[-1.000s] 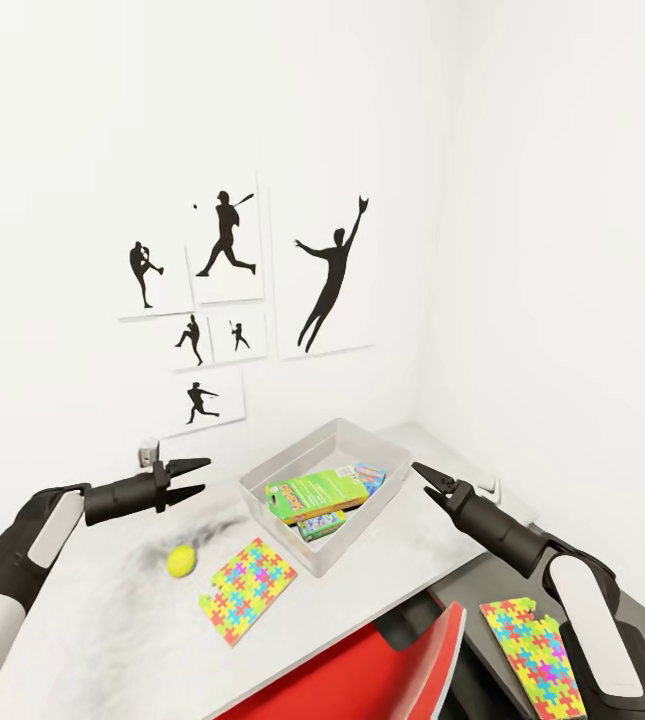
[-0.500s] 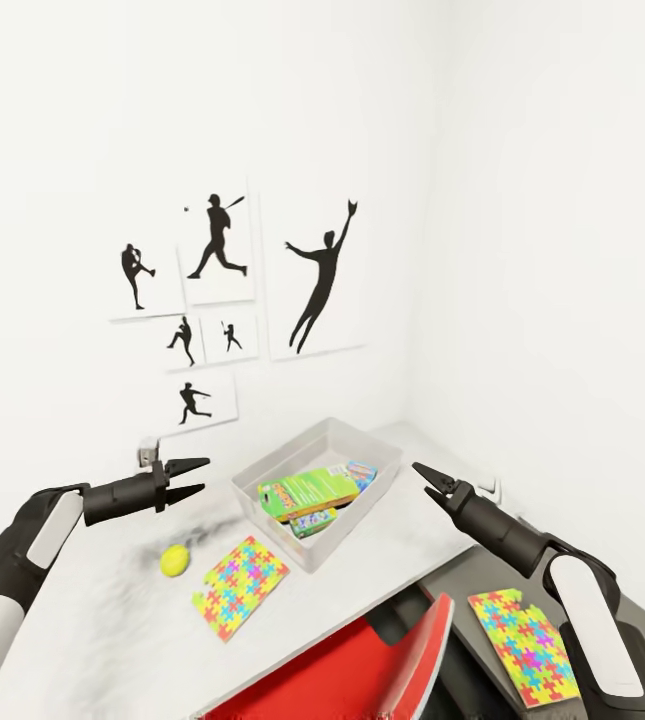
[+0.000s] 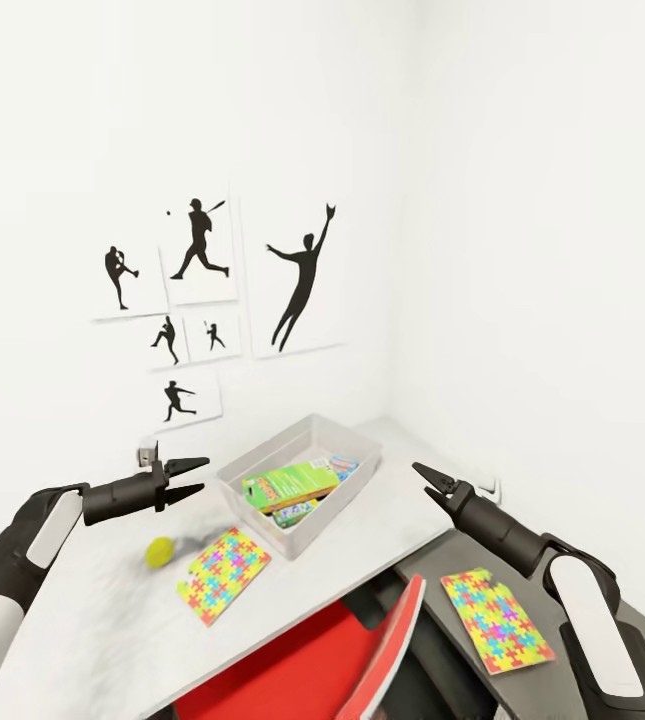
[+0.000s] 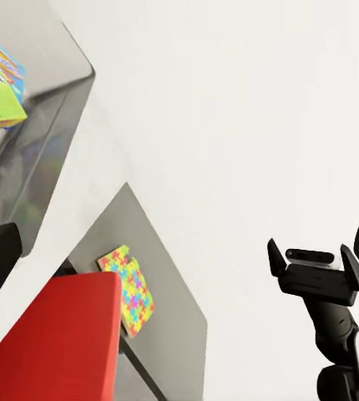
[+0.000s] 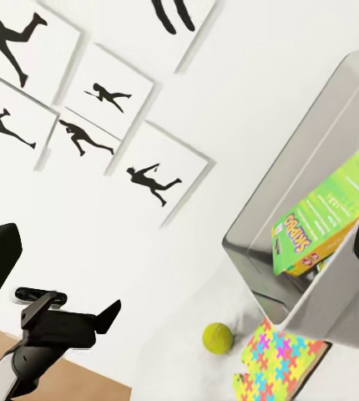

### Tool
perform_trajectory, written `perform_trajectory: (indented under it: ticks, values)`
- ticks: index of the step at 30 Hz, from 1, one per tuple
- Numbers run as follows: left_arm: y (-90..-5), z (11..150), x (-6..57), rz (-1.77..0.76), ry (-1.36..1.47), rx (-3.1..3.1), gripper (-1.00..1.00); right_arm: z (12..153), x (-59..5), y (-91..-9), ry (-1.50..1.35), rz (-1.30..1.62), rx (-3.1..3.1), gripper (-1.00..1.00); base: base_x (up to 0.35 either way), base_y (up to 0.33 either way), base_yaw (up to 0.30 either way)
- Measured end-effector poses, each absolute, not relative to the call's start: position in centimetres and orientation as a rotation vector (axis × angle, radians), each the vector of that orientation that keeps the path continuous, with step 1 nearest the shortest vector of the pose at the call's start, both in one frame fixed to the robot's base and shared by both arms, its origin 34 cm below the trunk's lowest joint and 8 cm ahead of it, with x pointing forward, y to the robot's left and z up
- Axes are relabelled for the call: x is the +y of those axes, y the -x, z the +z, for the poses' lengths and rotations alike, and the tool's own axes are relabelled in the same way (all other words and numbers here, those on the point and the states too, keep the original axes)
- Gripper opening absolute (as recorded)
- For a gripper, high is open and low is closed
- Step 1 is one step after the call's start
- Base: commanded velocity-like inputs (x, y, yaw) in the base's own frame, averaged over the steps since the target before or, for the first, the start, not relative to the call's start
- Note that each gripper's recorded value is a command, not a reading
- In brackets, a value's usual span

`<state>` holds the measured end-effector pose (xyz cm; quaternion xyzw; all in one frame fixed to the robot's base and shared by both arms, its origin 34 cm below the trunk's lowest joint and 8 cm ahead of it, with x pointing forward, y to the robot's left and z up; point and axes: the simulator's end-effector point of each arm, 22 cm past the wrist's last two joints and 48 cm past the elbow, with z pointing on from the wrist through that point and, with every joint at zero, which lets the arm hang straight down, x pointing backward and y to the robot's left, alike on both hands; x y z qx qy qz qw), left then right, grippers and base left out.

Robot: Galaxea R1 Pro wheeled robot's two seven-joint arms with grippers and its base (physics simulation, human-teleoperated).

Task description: Put all the toys in the child's room - the three board games (two on the bed and one on the table), the two jigsaw puzzles on the table, and the tennis ball on the table - inside the toy box on the table in the child's room.

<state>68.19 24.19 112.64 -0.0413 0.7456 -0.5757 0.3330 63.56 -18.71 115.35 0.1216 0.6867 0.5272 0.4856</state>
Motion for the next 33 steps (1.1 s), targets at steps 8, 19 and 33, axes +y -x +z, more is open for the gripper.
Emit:
perform_trajectory:
  ticks: [8,19,33]
  values:
    - [-68.0,113.2,24.2,-1.501,0.100,1.940,1.00,115.8,-18.7,-63.4,-0.290,1.283,1.664,1.00,-0.010,0.230,-0.204]
    - [-67.7,114.1,24.4,-1.508,0.087,1.921,1.00,116.5,-18.7,-63.1,-0.282,1.282,1.653,1.00,-0.002,0.055,-0.203]
    - [-66.6,116.5,24.2,-1.590,0.044,1.846,1.00,116.9,-18.7,-62.9,-0.283,1.283,1.653,1.00,-0.080,-0.040,-0.028]
